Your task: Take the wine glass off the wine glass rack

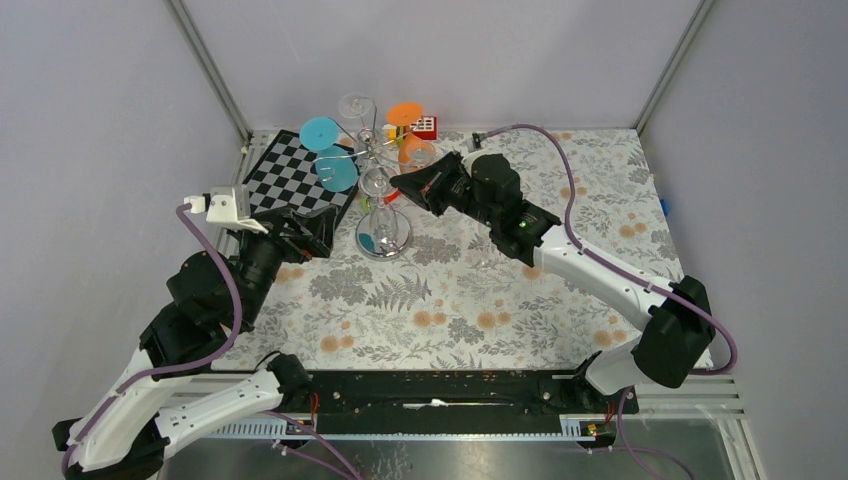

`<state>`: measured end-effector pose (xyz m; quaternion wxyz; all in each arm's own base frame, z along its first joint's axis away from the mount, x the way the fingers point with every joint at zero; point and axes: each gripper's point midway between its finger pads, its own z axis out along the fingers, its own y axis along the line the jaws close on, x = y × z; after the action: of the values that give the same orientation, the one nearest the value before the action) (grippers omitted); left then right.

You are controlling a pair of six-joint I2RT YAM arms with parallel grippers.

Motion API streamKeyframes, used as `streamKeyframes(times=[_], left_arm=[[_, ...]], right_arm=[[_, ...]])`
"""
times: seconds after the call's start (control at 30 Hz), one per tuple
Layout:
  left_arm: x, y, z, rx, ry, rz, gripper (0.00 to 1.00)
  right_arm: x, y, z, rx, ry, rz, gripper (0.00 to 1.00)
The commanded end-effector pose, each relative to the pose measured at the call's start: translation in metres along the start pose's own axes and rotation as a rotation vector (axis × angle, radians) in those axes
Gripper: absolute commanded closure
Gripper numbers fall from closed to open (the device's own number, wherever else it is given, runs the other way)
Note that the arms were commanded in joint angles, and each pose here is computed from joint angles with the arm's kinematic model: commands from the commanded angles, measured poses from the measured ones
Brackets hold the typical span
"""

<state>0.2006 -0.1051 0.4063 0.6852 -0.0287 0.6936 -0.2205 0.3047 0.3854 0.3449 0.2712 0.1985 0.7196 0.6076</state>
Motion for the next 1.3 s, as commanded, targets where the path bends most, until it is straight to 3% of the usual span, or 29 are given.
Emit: streamKeyframes(times=[0.0, 0.53, 0.87, 1.27], left_arm=[[-0.006, 0.006, -0.001, -0.036, -0.027, -0.019, 0.03], [-0.003, 0.012, 0.000, -0.062, -0.044, -0.038, 0.02], [-0.002, 0.013, 0.000, -0.066, -0.033, -0.026, 0.02], [0.005, 0.011, 0.001, -0.057, -0.014, -0.021, 0.02]], right_arm=[[-0.001, 0.060, -0.018, -0.184, -0.010, -0.032, 1.00], [0.034, 0.068, -0.022, -0.206, 0.125, 0.014, 1.00], [0.018, 0.083, -0.010, -0.252, 0.033, -0.087, 1.00], [-0.015, 0.057, 0.004, -0.033, -0.122, -0.161, 1.00]])
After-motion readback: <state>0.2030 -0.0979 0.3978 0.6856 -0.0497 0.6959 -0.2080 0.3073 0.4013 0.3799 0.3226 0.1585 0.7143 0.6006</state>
